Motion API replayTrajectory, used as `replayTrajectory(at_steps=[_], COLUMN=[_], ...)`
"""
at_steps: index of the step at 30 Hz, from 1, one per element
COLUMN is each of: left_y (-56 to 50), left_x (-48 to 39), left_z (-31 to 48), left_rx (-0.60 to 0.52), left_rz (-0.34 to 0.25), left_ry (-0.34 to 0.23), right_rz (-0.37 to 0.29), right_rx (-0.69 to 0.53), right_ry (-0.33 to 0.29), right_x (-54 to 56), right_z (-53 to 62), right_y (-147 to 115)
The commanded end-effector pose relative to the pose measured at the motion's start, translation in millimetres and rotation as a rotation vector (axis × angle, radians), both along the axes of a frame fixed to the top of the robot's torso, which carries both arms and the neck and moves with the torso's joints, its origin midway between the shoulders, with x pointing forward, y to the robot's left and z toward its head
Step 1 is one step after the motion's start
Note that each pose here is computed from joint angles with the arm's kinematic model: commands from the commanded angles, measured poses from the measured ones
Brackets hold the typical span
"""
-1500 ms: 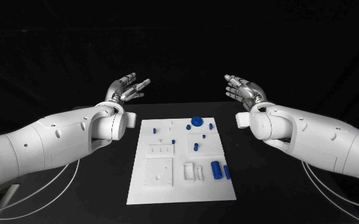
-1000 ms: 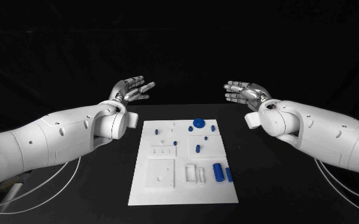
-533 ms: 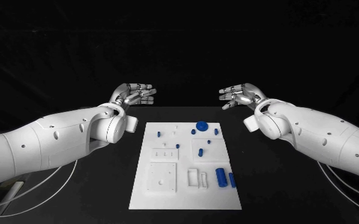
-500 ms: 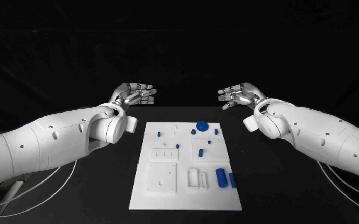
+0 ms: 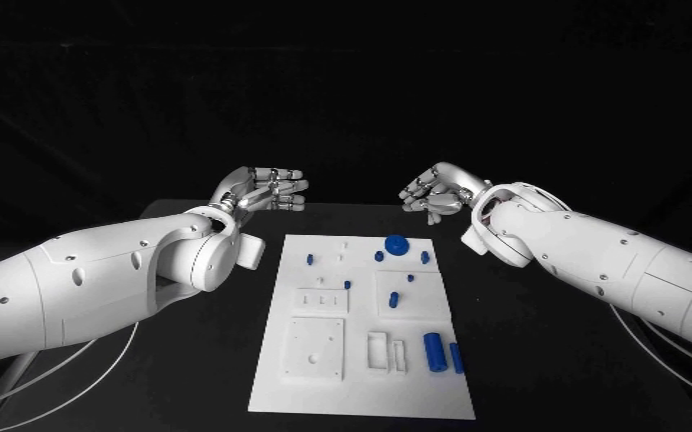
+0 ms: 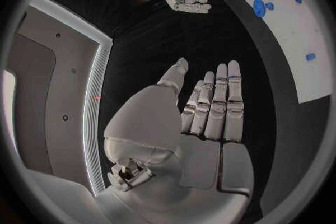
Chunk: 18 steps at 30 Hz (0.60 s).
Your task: Assemble the parts on the task board
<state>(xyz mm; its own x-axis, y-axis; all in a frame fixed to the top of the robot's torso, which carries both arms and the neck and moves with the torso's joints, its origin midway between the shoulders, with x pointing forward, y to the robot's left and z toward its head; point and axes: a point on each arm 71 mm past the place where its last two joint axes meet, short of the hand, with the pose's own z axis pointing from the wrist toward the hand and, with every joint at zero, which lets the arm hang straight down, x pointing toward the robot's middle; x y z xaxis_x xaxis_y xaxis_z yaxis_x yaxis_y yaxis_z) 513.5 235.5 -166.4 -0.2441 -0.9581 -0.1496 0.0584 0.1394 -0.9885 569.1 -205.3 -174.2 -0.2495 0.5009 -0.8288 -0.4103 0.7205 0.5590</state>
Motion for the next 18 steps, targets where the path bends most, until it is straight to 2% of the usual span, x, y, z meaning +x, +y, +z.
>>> replayTrajectory(at_steps=[1,10,18], left_y=[-4.5,-9.3,-12.1], left_x=[-4.0,-9.2,-11.8], left_z=[4.4,14.4,23.3], left_rx=[-0.011,-0.031,-0.042], left_rz=[-0.046,-0.07,-0.082], left_ry=[-0.007,-0.016,-0.029], right_rz=[0.046,0.09,0.092], right_rx=[-0.214,-0.371,-0.523], right_ry=[-0.072,-0.148,-0.154], right_x=[-1.5,-2.7,-6.5], right_z=[-1.0,-1.0,-4.0], right_y=[8,25,35])
